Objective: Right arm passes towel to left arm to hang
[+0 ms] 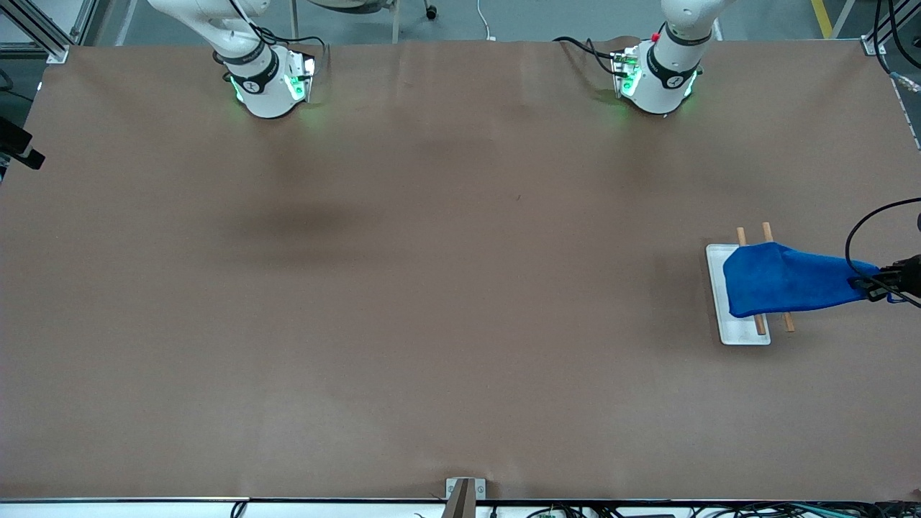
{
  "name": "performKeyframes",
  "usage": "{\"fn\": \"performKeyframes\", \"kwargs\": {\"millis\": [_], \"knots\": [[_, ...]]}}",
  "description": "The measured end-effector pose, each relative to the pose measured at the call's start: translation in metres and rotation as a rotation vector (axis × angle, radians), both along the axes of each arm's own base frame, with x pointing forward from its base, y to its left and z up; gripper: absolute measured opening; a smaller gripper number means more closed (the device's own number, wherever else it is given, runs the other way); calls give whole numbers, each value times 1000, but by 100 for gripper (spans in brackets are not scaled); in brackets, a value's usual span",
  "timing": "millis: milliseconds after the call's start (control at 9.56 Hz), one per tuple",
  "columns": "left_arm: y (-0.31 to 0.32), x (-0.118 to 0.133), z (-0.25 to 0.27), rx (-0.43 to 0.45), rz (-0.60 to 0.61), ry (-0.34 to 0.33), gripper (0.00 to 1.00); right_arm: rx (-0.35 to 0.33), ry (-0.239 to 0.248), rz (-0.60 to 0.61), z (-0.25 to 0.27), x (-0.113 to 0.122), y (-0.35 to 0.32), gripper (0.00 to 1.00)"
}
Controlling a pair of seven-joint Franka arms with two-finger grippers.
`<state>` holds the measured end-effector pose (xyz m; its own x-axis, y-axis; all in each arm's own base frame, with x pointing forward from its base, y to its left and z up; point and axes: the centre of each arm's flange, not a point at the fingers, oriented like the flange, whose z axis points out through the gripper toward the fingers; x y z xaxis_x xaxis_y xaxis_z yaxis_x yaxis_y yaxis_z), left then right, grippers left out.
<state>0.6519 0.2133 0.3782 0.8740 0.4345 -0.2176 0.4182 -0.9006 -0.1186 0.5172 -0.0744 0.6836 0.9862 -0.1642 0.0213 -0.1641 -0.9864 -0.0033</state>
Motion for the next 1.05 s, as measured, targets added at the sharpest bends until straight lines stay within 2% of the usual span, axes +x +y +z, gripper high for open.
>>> {"fn": "performKeyframes", "kwargs": {"millis": [314,418,732,1046], "knots": [[-24,11,31,-3,-36,-59,91,0,0,-1,0,0,0,100],[-40,13,49,3,-59,-80,100,0,1,0,0,0,0,100],[-84,13,91,36,-119,-115,100,0,1,0,0,0,0,100],[-134,10,142,65,-185,-181,100,0,3,0,0,0,0,100]]}}
